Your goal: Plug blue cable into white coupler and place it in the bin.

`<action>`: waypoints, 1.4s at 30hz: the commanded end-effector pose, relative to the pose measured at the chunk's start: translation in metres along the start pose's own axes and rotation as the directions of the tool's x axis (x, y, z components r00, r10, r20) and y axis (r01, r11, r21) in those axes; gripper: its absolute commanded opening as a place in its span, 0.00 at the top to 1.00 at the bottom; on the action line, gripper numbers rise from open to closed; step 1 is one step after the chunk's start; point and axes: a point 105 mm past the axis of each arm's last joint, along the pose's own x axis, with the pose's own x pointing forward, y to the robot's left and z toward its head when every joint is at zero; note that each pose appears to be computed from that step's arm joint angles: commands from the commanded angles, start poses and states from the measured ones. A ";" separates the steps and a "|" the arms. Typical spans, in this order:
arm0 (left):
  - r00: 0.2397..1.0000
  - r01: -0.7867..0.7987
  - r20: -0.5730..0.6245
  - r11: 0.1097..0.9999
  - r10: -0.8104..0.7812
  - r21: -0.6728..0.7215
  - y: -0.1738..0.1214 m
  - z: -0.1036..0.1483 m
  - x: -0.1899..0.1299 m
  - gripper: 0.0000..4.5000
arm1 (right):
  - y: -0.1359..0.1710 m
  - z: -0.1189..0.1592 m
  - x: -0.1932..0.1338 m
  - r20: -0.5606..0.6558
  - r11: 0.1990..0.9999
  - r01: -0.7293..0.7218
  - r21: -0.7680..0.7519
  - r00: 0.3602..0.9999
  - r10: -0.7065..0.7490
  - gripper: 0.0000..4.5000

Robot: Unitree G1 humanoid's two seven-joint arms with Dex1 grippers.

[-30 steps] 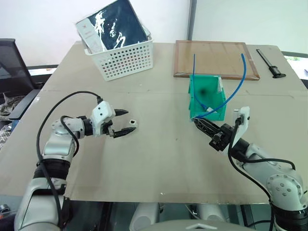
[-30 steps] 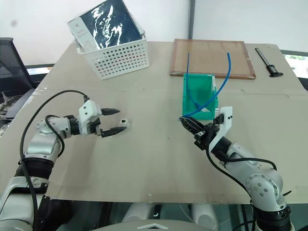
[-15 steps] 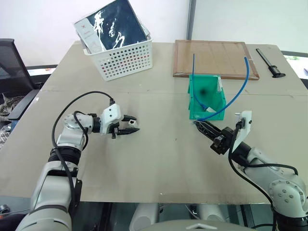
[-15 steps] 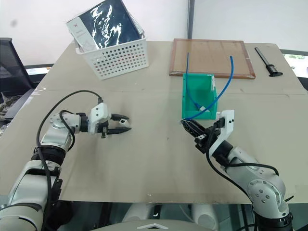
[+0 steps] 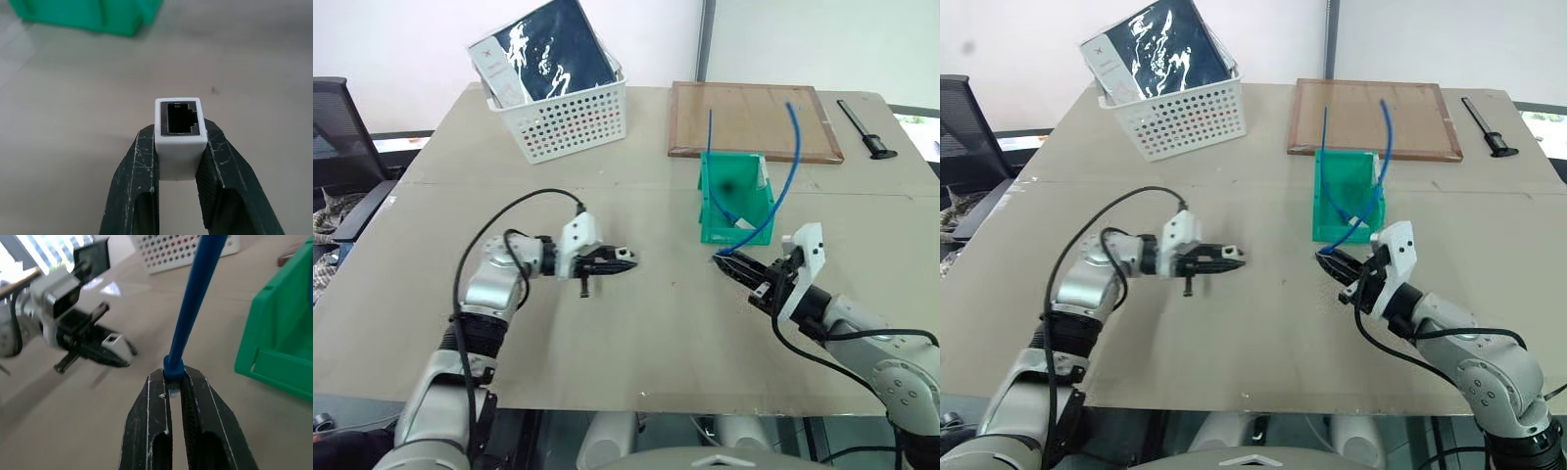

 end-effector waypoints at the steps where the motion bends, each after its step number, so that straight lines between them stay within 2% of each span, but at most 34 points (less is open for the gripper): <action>1: 1.000 0.020 0.018 0.998 -0.021 0.055 -0.008 0.015 0.024 0.91 | 0.009 0.006 0.005 -0.019 0.984 -0.118 -0.134 0.993 0.116 1.00; 5: 0.997 0.081 -0.028 0.990 -0.078 0.112 -0.014 0.003 0.045 0.91 | 0.002 0.006 0.017 -0.075 0.955 -0.203 -0.218 0.979 0.191 1.00; 11: 0.986 0.159 -0.085 0.973 -0.147 0.167 -0.017 -0.013 0.060 0.91 | -0.010 0.004 0.035 -0.171 0.899 -0.308 -0.312 0.949 0.265 1.00; 26: 0.977 0.207 -0.080 0.964 -0.196 0.166 -0.023 -0.018 0.064 0.91 | -0.014 -0.010 0.054 -0.260 0.849 -0.431 -0.307 0.896 0.361 1.00; 34: 0.977 0.209 -0.077 0.963 -0.199 0.168 -0.024 -0.017 0.066 0.91 | -0.022 -0.031 0.053 -0.394 0.809 -0.488 -0.328 0.849 0.353 1.00; 42: 0.978 0.206 -0.071 0.961 -0.196 0.184 -0.023 -0.015 0.069 0.91 | -0.036 -0.047 0.058 -0.540 0.769 -0.558 -0.313 0.770 0.339 1.00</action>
